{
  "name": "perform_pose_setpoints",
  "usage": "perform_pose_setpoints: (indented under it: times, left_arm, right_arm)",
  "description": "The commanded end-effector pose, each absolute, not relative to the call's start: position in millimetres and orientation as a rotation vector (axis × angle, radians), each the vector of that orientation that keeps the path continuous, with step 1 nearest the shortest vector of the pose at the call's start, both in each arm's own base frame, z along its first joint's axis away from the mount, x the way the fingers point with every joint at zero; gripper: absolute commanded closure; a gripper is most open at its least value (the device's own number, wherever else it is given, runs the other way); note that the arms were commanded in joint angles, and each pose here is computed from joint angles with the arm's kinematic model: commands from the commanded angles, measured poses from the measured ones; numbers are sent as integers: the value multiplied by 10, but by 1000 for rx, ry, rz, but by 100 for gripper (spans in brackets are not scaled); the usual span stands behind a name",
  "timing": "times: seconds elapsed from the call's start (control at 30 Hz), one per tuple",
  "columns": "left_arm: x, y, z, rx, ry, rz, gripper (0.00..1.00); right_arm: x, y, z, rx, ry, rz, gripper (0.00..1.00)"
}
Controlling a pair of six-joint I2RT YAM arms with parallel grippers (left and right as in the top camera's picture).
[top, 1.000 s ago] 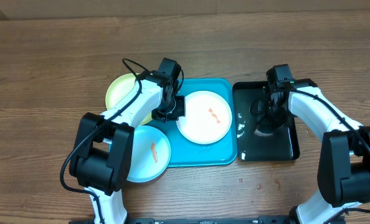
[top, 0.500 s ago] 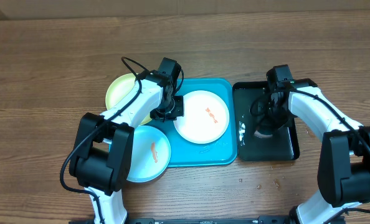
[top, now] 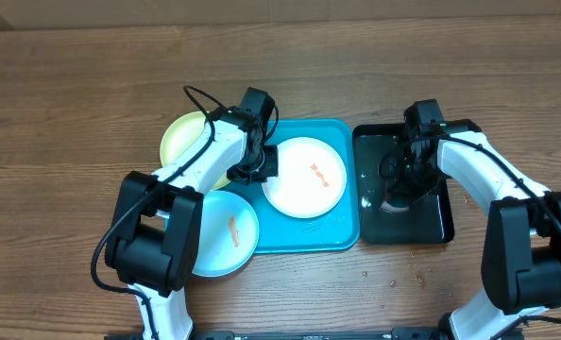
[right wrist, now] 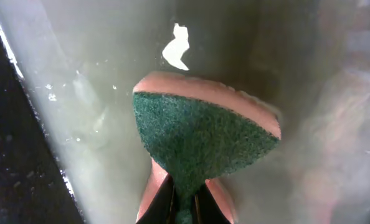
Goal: Clean dirty plates on tray and stack at the side
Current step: 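Dip and rub the green sponge in the black water basin with right gripper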
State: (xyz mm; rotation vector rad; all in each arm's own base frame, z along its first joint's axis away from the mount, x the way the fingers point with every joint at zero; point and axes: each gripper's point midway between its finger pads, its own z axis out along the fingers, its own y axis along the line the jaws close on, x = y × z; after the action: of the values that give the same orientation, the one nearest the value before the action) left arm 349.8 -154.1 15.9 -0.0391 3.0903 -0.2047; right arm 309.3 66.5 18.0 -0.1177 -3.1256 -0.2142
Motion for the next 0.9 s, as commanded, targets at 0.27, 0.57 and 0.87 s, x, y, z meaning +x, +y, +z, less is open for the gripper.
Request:
perform_pose_setpoints:
  times: [0.27,0.57,0.87]
  left_arm:
    - [3555,-1520,157,-17,3072,-151,86]
    - [3535,-1536,147,-9,3076,-150,92]
    - [3579,-1526,151,8,3055,-130,96]
  right_arm:
    - [3333,672,316,-40,-3212,-225,96]
    - [3383,599,382,-44,-3227,-153,96]
    - [3332,592,498,-35,-3193,-119,96]
